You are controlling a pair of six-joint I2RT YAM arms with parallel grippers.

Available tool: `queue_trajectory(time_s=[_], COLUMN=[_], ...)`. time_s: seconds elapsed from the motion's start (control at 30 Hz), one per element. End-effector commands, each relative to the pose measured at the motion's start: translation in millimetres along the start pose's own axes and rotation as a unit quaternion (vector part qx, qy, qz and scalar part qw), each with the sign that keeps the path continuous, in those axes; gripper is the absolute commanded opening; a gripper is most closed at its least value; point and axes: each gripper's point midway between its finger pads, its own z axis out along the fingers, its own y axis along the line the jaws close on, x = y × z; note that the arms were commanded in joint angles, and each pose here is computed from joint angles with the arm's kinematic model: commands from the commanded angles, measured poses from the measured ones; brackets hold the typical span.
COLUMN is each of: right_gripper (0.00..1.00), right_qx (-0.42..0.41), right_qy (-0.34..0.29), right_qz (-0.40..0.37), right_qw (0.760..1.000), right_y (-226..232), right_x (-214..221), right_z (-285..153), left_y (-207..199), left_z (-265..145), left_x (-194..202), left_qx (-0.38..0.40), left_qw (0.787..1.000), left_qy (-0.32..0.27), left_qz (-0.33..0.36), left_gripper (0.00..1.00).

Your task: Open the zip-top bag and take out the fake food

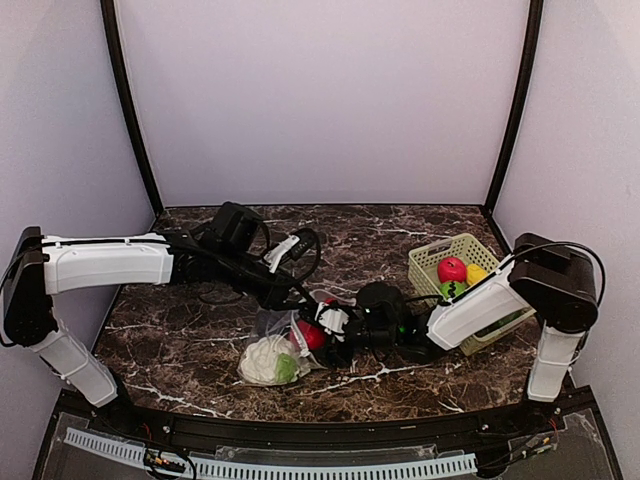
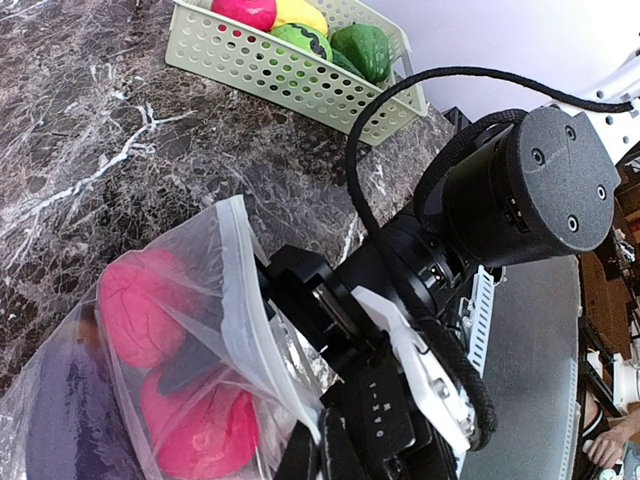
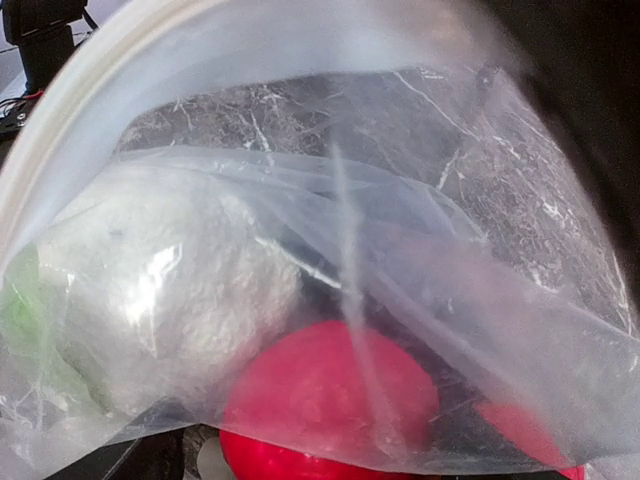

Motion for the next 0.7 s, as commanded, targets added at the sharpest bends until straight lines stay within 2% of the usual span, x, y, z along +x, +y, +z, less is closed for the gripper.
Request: queue_trajectory(time_s=[0.0,0.17,0.4,0.67], right_gripper=[0.87,0.86,0.93,0.83], right_qx=[-0.004,0.005,0.03,0.018], right_qy=[0.057,0.069,0.081,0.075], right_qz=[0.012,0.007,-0.002,-0.007], right_qw=[0.998,0.998,0.996,0.997], right_y=[6.0,2.9,-4.0,-0.6], right_x=[32.6,37.7,45.6,44.7], right_z=[10.2,10.6,4.8,10.0], left_y=[-12.6,-13.0,-13.7,-12.9], left_z=[-8.5,-8.7,-7.5,-10.2], left_x=[-0.7,-0.6,1.4,2.1], left_qx=[0.022,0.022,0.027,0.02], left_qw=[1.0,1.0,1.0,1.0], left_qy=[-0.004,-0.003,0.0,0.0], left_qz=[0.007,0.009,0.006,0.006], left_gripper=[0.01,0.01,0.01,0.01])
